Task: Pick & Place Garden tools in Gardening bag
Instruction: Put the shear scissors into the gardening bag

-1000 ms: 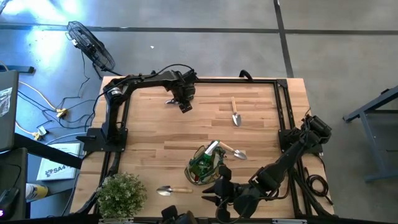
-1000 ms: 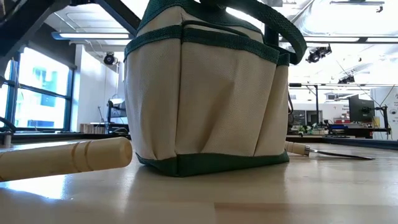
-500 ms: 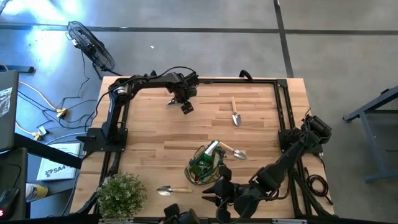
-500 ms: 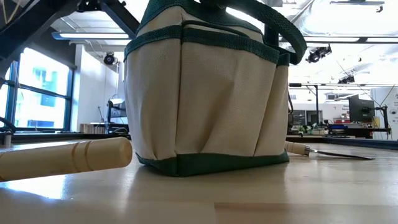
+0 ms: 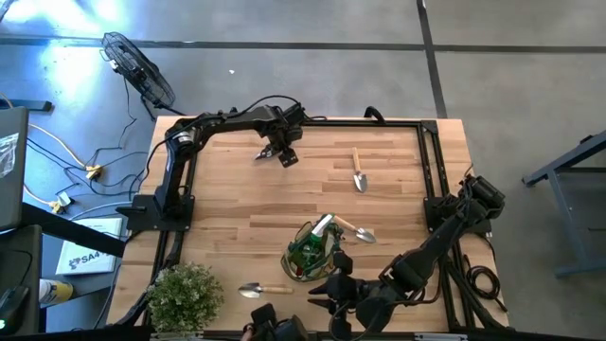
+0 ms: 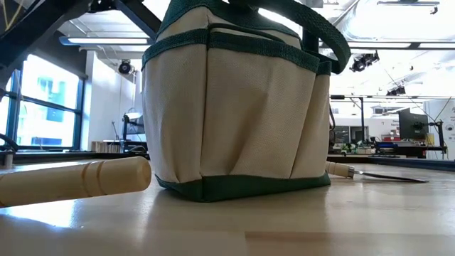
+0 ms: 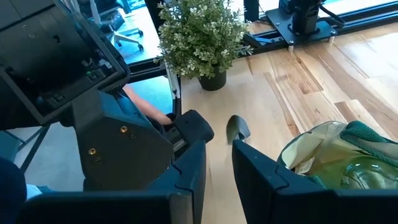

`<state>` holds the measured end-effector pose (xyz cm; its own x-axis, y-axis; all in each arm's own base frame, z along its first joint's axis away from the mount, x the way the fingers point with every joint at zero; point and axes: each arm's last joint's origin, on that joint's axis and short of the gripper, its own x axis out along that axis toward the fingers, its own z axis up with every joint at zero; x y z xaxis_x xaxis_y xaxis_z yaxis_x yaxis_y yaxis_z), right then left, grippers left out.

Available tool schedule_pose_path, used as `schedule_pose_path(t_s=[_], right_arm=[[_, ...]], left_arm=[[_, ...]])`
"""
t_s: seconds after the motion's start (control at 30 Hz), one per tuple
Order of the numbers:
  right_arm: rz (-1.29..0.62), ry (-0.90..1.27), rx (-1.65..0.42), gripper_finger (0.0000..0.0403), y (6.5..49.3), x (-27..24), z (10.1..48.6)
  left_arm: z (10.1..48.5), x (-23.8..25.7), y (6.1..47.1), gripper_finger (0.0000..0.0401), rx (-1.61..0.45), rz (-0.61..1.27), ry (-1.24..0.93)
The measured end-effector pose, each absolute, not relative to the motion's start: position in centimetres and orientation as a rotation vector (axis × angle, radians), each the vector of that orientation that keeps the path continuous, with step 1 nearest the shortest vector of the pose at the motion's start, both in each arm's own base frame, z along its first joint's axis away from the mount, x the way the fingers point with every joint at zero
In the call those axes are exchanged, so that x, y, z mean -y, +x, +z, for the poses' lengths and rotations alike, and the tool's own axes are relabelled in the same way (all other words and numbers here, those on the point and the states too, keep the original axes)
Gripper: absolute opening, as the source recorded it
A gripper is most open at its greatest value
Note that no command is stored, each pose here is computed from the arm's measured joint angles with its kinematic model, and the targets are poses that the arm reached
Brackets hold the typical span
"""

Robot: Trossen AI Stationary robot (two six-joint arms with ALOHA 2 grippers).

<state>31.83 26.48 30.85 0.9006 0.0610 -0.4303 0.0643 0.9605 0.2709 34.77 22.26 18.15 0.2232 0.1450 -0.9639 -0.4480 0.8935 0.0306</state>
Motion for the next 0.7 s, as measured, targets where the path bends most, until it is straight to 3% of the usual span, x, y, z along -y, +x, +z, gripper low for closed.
schedule_pose_path(t_s=[0.7], right_arm=[[-0.005,0.303,-0.453,0.0069,31.8,-26.5,30.8]], left_arm=[[16.9,-22.8,34.6,0.0252,-1.339,0.472,-0.253]])
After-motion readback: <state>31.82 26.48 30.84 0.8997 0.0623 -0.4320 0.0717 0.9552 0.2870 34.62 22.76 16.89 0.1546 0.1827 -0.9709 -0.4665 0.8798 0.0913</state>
